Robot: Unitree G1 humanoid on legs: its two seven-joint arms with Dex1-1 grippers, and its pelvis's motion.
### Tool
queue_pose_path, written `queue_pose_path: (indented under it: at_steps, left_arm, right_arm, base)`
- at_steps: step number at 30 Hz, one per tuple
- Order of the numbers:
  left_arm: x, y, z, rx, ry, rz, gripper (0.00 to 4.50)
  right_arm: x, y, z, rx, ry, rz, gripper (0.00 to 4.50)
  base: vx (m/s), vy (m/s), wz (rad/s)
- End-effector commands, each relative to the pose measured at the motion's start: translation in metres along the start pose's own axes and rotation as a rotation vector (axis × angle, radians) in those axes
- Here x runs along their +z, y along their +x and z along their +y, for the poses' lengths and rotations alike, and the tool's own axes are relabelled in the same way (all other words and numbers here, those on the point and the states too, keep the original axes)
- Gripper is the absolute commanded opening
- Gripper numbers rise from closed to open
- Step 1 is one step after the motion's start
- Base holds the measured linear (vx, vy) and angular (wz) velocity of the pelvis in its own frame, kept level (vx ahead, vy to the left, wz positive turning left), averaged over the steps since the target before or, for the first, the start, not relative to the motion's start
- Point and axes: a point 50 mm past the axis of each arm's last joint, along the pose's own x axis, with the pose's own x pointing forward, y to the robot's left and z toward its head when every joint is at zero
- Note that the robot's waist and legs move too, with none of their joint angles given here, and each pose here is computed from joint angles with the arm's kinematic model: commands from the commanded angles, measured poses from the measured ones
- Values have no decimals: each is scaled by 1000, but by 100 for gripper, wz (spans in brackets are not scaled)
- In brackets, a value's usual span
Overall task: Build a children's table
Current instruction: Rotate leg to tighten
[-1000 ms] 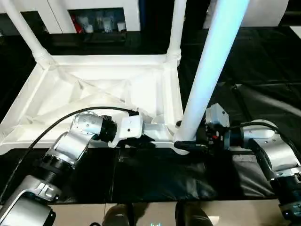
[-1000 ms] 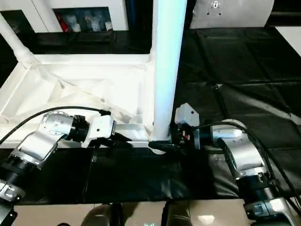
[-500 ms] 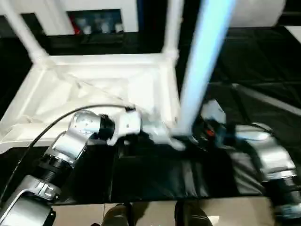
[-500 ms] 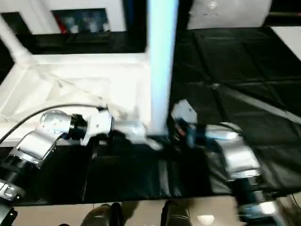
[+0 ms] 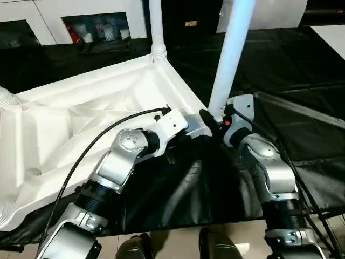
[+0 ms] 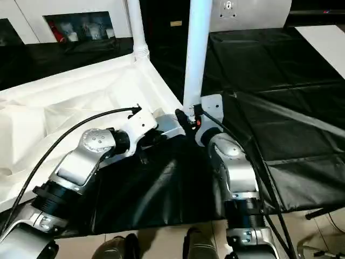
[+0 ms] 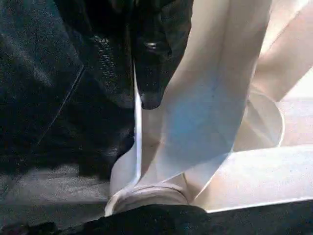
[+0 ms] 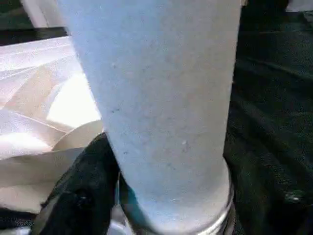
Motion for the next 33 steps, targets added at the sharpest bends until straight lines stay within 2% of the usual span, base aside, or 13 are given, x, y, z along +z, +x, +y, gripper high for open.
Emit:
queue_pose_path:
  at_steps: [1, 2, 6, 8, 12, 15, 17, 22, 26, 27, 29, 30, 33]
  left_arm:
    - [3, 2, 1, 14, 30, 9, 0]
    - [3, 2, 1, 14, 30, 9, 0]
    - [-10, -11, 8, -28, 78, 37, 0]
    - [-17, -23, 8, -132, 146, 27, 0]
    - [-25, -34, 9, -225, 203, 43, 0]
    - [-27, -37, 8, -273, 211, 31, 0]
    - [-28, -42, 8, -337, 215, 17, 0]
    - [-32, -49, 7, -443, 253, 23, 0]
    - [-33, -50, 9, -453, 281, 34, 0]
    - [-33, -51, 9, -464, 286, 37, 0]
    - [-33, -52, 9, -492, 299, 38, 0]
    - [-32, -53, 9, -495, 302, 37, 0]
    - [-32, -54, 10, -504, 308, 35, 0]
  right_arm:
    - [-10, 3, 33, 216, 13, 31, 370]
    - [-10, 3, 33, 216, 13, 31, 370]
    - [-8, -13, 15, 285, -58, 29, 398]
    - [-2, -25, -3, 341, -118, 15, 413]
    - [2, -36, -18, 445, -181, 14, 425]
    - [4, -39, -21, 508, -213, 29, 425]
    - [3, -42, -22, 592, -282, 72, 425]
    - [4, -43, -21, 721, -332, 100, 425]
    - [5, -40, -20, 744, -343, 105, 425]
    - [5, -39, -20, 758, -340, 106, 407]
    - [6, -37, -17, 810, -319, 106, 407]
    - [6, -36, -17, 824, -318, 110, 380]
    - [5, -36, -15, 862, -311, 125, 369]
  base:
    - [0, 0, 0]
    - [0, 0, 0]
    - [0, 0, 0]
    - [0, 0, 0]
    - [0, 0, 0]
    - [0, 0, 0]
    - [0, 0, 0]
    - [0, 0, 0]
    - [0, 0, 0]
    - [0, 0, 0]
    - [0, 0, 0]
    - [0, 0, 0]
    - [0, 0, 0]
